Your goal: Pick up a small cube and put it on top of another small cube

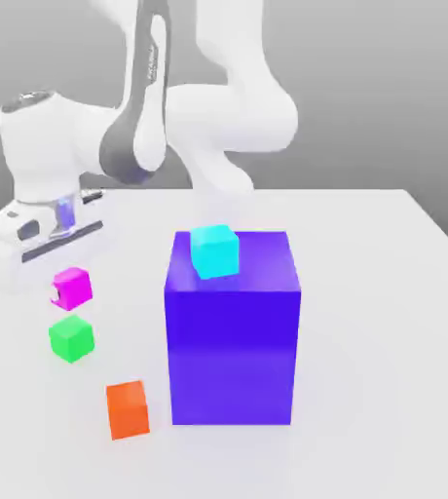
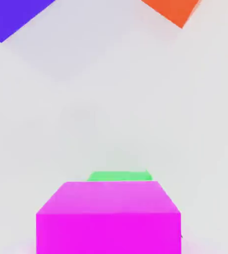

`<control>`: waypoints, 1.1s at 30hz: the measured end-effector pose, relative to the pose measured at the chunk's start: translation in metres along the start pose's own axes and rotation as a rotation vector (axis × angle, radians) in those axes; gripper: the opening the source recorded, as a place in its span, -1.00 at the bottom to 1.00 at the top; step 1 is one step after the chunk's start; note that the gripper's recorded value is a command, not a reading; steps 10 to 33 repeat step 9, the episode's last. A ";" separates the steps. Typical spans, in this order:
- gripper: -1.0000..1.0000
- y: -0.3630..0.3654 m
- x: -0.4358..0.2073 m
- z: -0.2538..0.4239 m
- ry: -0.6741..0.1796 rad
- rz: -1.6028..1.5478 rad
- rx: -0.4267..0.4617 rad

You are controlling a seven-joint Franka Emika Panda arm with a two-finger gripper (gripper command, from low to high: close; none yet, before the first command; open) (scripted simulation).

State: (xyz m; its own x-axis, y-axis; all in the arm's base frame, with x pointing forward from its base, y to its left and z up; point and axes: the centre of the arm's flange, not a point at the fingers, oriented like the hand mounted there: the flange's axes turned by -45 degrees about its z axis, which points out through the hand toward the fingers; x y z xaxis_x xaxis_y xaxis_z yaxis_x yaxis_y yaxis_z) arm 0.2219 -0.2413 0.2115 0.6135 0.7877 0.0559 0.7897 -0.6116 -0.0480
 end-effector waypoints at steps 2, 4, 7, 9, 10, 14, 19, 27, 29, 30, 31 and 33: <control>-1.00 -0.001 0.001 0.010 0.009 -0.002 0.011; -1.00 -0.001 0.002 0.018 0.014 -0.001 0.018; -1.00 -0.001 0.003 0.028 0.012 -0.004 0.022; -1.00 -0.001 0.001 0.033 0.005 -0.002 0.019; -1.00 -0.001 0.001 0.033 0.005 -0.002 0.019; -1.00 -0.001 0.001 0.033 0.005 -0.002 0.019; -1.00 -0.001 0.001 0.033 0.005 -0.002 0.019; -1.00 -0.001 0.001 0.033 0.005 -0.002 0.019; -1.00 -0.001 0.001 0.033 0.005 -0.002 0.019; -1.00 -0.001 0.001 0.033 0.005 -0.002 0.019; -1.00 -0.001 0.001 0.033 0.005 -0.002 0.019; -1.00 -0.001 0.001 0.033 0.005 -0.002 0.019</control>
